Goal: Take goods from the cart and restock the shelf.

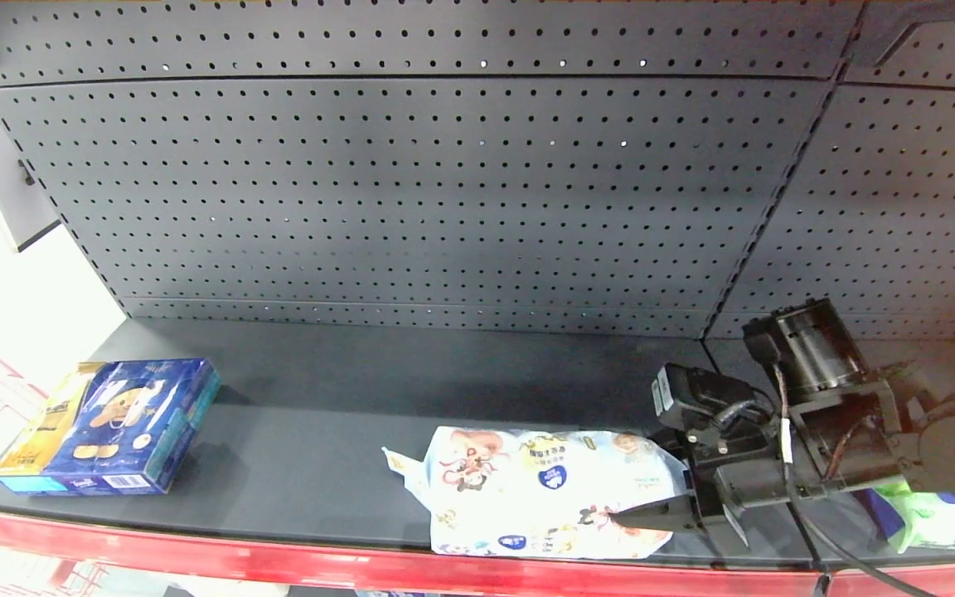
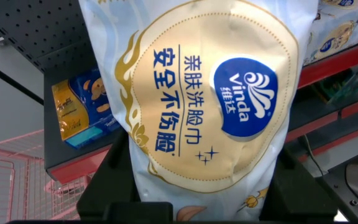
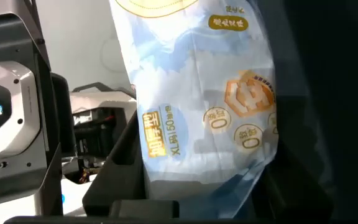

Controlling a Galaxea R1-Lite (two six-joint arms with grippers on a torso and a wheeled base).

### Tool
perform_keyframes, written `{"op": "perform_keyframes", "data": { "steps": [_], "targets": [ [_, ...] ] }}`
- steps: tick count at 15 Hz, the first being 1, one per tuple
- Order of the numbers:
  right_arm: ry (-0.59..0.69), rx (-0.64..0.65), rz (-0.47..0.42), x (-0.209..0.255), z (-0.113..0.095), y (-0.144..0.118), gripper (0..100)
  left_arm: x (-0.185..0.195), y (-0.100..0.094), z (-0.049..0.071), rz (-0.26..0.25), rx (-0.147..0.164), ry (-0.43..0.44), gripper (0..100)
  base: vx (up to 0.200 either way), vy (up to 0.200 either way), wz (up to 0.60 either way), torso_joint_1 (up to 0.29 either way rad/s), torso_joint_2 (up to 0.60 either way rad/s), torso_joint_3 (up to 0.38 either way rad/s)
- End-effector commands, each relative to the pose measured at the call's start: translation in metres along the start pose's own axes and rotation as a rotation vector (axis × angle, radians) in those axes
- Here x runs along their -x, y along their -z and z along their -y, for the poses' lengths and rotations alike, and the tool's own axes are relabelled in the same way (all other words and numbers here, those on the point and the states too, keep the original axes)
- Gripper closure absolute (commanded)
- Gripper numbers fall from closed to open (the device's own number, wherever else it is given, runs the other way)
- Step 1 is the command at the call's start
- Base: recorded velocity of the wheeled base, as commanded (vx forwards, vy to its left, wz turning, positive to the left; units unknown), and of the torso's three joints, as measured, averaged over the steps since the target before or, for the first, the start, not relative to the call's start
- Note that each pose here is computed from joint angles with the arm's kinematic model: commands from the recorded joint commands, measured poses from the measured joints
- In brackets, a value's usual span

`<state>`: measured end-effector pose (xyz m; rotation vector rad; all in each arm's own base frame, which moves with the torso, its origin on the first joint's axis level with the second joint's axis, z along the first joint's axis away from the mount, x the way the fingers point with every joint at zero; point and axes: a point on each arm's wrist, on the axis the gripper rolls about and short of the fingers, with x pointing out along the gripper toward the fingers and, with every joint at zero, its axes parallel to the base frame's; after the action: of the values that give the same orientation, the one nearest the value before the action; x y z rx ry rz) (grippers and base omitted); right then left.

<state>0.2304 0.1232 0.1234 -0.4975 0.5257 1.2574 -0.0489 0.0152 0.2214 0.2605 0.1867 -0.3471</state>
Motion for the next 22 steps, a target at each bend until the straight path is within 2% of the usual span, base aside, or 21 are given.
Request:
{"op": "perform_keyframes", "data": {
  "steps": [1,12,13,19,22],
  "targets": [
    [-0.001,0.011,-0.009,0.002,-0.009,0.0,100,-0.001,0.0,0.0,-0.004,0.0,0.001,100,0.0,0.0,0.0,0.0,0.0,0.0],
    [0.006,-0.008,-0.043,-0.004,-0.012,-0.001,100,-0.001,0.001,0.0,-0.005,0.003,0.001,100,0.0,0.0,0.0,0.0,0.0,0.0],
    [0.01,-0.02,-0.037,-0.003,-0.013,-0.002,0,-0.001,0.001,0.0,-0.006,0.003,0.003,100,0.0,0.0,0.0,0.0,0.0,0.0],
    [0.094,-0.042,0.006,0.02,-0.015,-0.012,0,-0.005,-0.001,0.0,-0.023,0.003,0.018,100,0.0,0.0,0.0,0.0,0.0,0.0],
    [0.192,-0.03,0.07,0.054,-0.022,-0.015,0,-0.015,-0.005,0.0,-0.063,0.004,0.065,100,0.0,0.0,0.0,0.0,0.0,0.0]
  ]
}}
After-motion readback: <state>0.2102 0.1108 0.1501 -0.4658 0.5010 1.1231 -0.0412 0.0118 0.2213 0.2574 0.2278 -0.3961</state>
